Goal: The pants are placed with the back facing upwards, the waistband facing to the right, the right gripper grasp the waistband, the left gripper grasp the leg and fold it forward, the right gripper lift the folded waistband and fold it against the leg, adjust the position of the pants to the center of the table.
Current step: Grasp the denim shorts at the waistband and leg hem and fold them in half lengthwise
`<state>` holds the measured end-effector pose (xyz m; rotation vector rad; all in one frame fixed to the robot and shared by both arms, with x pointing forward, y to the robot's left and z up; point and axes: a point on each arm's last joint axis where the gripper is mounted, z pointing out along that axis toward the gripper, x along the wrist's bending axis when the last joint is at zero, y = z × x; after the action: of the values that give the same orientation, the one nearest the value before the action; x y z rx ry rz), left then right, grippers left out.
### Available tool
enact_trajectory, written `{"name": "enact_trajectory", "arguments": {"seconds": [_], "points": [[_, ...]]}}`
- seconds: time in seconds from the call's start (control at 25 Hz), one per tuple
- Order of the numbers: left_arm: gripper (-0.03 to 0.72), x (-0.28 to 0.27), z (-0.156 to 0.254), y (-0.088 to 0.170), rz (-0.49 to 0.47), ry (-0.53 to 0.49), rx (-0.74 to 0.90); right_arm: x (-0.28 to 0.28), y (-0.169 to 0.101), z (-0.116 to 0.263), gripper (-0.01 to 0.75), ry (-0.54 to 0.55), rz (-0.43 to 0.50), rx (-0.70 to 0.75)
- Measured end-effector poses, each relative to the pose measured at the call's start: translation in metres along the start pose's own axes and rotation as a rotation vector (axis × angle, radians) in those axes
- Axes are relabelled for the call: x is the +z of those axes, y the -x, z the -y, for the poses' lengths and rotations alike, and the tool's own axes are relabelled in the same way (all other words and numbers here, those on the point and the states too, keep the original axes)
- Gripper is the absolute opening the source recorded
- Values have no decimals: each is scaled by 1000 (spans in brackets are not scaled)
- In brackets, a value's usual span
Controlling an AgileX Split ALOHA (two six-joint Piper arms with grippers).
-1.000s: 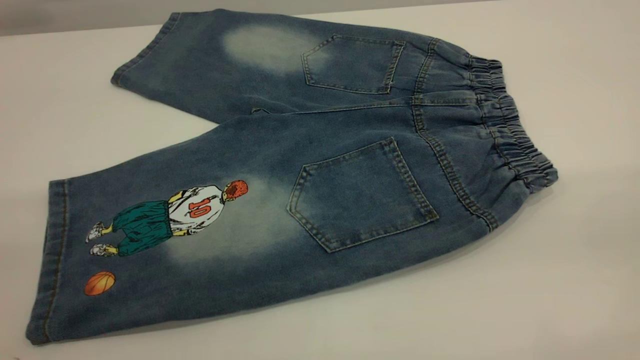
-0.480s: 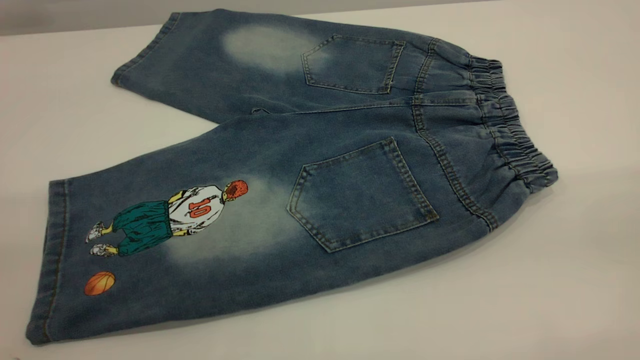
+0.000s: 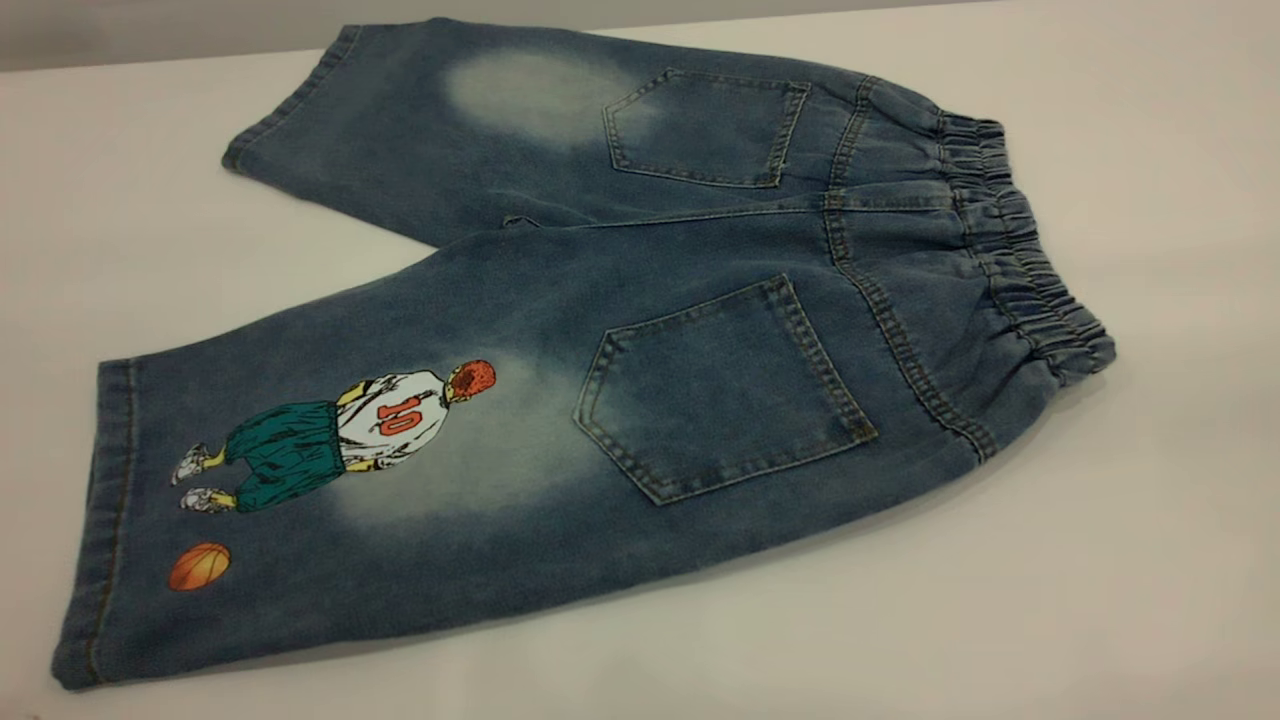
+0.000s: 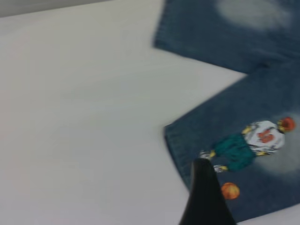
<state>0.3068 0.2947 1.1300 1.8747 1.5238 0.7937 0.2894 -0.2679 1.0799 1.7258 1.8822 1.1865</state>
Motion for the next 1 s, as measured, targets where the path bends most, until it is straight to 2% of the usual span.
{"name": "enact_trajectory", "arguments": {"seconds": [0.16,0.28,0.44,0.64,0.84,1.0], "points": [[435,48,-24,-1,110,-99,96,34,1,-24,482,-53,-56,60],[435,83,-33,1,192,-172,150,65,7,-31,482,-142,-61,121],[435,122,-39,10,288,-227,241,110,23,-28,482,-224,-18,209],[435,151,-44,28,348,-220,390,162,44,-28,480,-263,51,253],[435,175,-40,48,412,-283,440,212,64,-16,451,-346,103,315],[435,188,-36,63,453,-308,489,246,89,-3,445,-425,152,370]]}}
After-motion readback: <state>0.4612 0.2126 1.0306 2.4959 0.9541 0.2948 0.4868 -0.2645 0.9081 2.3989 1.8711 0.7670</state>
